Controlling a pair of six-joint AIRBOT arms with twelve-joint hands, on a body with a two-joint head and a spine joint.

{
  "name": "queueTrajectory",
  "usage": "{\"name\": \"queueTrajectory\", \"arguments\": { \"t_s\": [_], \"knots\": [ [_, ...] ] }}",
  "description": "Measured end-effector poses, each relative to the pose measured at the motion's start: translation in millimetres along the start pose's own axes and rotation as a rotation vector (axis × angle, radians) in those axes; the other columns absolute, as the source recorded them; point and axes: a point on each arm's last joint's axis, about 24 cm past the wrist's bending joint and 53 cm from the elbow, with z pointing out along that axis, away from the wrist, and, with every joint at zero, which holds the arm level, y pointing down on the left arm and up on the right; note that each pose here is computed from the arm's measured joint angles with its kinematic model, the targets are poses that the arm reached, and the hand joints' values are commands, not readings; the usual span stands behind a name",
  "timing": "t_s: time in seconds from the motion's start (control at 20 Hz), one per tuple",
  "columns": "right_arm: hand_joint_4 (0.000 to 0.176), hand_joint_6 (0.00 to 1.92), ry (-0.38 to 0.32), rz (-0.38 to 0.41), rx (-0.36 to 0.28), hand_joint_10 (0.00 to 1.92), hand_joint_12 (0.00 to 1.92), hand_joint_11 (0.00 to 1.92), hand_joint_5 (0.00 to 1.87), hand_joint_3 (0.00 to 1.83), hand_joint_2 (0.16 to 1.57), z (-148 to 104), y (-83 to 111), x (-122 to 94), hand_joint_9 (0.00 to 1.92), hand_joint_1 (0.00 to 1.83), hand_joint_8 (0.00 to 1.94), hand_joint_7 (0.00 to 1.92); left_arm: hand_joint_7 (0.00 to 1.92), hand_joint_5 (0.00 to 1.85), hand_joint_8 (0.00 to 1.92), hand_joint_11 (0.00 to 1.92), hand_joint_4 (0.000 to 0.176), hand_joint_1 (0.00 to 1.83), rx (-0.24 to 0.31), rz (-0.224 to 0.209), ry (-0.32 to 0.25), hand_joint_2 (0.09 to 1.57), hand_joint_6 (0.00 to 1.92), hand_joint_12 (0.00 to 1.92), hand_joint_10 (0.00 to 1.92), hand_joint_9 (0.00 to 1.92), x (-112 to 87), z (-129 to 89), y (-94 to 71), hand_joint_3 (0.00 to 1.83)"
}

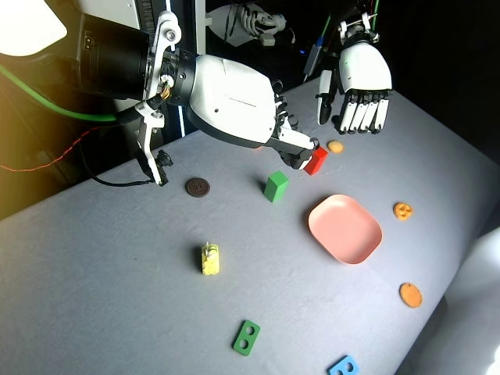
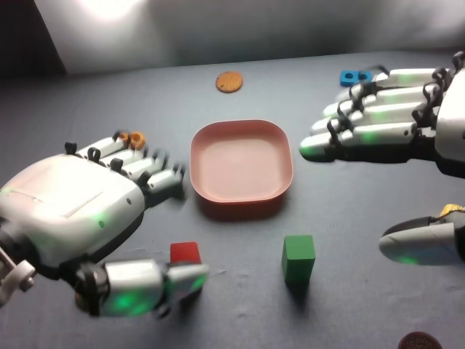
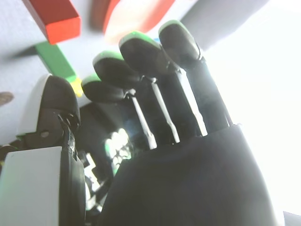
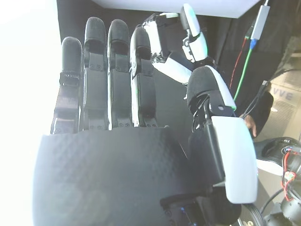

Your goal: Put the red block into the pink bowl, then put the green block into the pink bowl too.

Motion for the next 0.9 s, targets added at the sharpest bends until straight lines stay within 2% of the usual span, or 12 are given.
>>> {"name": "queueTrajectory", "arguments": {
  "t_s": [0.15,0.2,0.35,0.45,0.5,0.55,0.75,0.85,0.9],
  "knots": [
    [0.000,0.00,0.002,-0.005,0.003,0.00,0.52,0.00,0.20,0.00,1.20,0.0,-0.7,0.4,0.18,0.11,0.00,0.20,0.15,0.17,0.00,0.00,0.000,0.00,0.003,0.007,-0.007,1.15,0.00,0.15,0.00,0.12,-2.8,1.1,0.4,0.00],
    [0.000,0.00,0.001,-0.004,0.003,0.00,0.47,0.00,0.17,0.00,1.21,0.0,-0.7,0.3,0.16,0.11,0.00,0.18,0.12,0.14,0.00,0.00,0.000,0.00,-0.001,0.005,-0.005,1.15,0.00,0.09,0.00,0.09,-2.4,1.1,1.3,0.00],
    [0.000,0.00,0.000,-0.008,0.004,0.00,0.38,0.00,0.14,0.00,1.21,0.1,-0.8,0.1,0.13,0.07,0.00,0.14,0.15,0.18,0.00,0.00,0.000,0.00,0.002,0.009,-0.004,1.16,0.00,0.19,0.00,0.13,-2.0,1.1,0.6,0.00],
    [0.000,0.00,-0.014,-0.002,0.015,0.01,0.42,0.00,0.16,0.00,1.20,0.8,-1.7,-2.7,0.15,0.10,0.00,0.16,0.11,0.15,0.00,0.00,0.000,0.00,0.004,0.010,0.001,1.15,0.00,0.07,0.00,0.08,-1.2,1.3,0.0,0.00],
    [0.000,0.01,-0.015,0.000,0.020,0.00,0.41,0.00,0.17,0.00,1.20,0.8,-2.8,-3.0,0.15,0.18,0.00,0.17,0.08,0.15,0.00,0.00,0.000,0.00,0.008,0.015,0.003,1.14,0.00,0.03,0.00,0.05,-0.7,1.3,-1.1,0.00],
    [0.000,0.01,-0.014,-0.001,0.022,0.01,0.56,0.00,0.25,0.00,1.17,0.8,-3.1,-2.8,0.21,0.21,0.01,0.24,0.10,0.18,0.01,0.01,0.000,0.00,0.008,0.011,0.008,1.12,0.01,0.02,0.01,0.06,0.0,1.8,-1.7,0.00],
    [0.000,0.00,-0.014,-0.001,0.024,0.00,0.59,0.00,0.23,0.00,1.17,0.8,-3.7,-2.8,0.20,0.19,0.00,0.22,0.07,0.21,0.00,0.00,0.000,0.01,0.014,0.032,0.012,1.10,0.01,0.00,0.00,0.01,-4.4,8.0,-6.6,0.00],
    [0.000,0.00,-0.014,-0.001,0.022,0.00,0.65,0.00,0.23,0.00,1.17,0.8,-3.3,-2.8,0.21,0.21,0.00,0.22,0.04,0.26,0.00,0.00,0.000,0.13,0.028,0.029,0.033,1.08,0.02,0.00,0.00,0.00,2.2,16.3,-8.8,0.00],
    [0.000,0.00,-0.014,-0.001,0.023,0.00,0.56,0.00,0.19,0.00,1.18,0.8,-3.4,-2.8,0.18,0.19,0.00,0.18,0.04,0.28,0.00,0.00,0.000,0.17,0.037,0.031,0.058,1.07,0.03,0.00,0.00,0.00,8.9,20.2,-11.0,0.00]
  ]
}}
